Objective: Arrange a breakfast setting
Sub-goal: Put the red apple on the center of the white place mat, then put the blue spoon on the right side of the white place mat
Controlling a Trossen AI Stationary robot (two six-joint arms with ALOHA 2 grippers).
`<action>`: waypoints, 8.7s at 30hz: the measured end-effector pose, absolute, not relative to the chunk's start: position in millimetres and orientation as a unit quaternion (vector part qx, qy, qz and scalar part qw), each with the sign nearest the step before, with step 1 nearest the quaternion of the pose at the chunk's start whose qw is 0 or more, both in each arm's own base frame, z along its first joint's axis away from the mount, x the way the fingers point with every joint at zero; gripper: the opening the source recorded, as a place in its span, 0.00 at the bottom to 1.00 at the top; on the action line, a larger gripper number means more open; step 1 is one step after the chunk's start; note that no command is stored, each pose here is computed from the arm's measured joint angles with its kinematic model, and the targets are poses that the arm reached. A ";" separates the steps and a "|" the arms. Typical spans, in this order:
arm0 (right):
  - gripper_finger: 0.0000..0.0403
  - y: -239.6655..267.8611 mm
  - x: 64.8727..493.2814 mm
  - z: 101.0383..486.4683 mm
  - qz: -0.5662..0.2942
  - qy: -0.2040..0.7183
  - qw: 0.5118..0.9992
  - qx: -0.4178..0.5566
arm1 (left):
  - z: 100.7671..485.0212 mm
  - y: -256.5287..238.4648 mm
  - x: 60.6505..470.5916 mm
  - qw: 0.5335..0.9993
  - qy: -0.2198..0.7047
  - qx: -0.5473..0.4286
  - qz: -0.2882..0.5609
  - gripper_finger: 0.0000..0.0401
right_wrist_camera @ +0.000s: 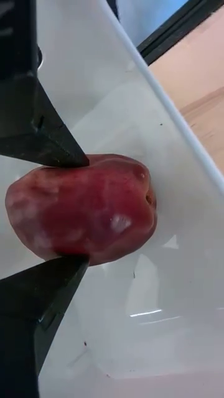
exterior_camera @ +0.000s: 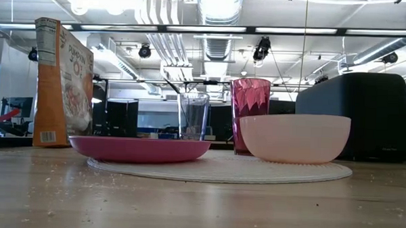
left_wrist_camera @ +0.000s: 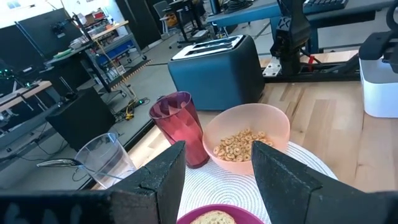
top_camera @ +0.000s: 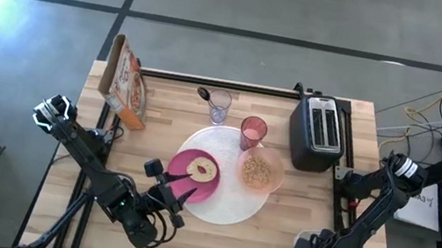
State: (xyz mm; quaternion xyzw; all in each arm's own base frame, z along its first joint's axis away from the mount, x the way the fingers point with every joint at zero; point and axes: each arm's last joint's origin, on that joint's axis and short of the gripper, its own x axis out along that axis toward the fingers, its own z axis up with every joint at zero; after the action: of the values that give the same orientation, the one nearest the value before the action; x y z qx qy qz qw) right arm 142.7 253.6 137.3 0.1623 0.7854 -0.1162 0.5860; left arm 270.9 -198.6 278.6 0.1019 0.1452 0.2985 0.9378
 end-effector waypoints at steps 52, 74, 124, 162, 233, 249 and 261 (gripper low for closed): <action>0.41 172.9 175.4 285.8 -0.147 0.218 0.965 0.024 | 281.5 -196.2 274.7 0.935 0.149 0.121 0.300 0.41; 0.41 101.6 305.4 227.2 -0.371 0.166 0.911 0.067 | 285.5 -191.5 274.5 0.926 0.118 0.109 0.341 0.41; 0.43 28.2 367.9 144.6 -0.426 0.189 0.877 0.119 | 287.1 -188.7 272.5 0.922 0.118 0.118 0.349 0.41; 0.53 33.3 377.2 160.9 -0.338 0.189 0.908 0.160 | 286.8 -188.6 272.3 0.922 0.119 0.119 0.348 0.41; 0.53 21.5 283.8 300.4 -0.265 0.399 0.878 -0.012 | 297.2 75.5 301.8 0.853 0.310 -0.230 0.352 0.41; 0.53 21.0 281.0 298.7 -0.265 0.414 0.870 -0.024 | 308.7 106.9 282.7 0.812 0.344 -0.268 0.387 0.41; 0.53 21.0 280.9 298.7 -0.265 0.414 0.870 -0.024 | 304.1 133.0 276.4 0.795 0.330 -0.292 0.416 0.41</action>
State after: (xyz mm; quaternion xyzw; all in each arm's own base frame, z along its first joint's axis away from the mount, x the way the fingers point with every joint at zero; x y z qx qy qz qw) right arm 280.9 21.0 298.7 -0.0242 0.4145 -0.2649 0.8703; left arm 276.4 133.0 304.1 -0.2923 0.3299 0.4165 0.7951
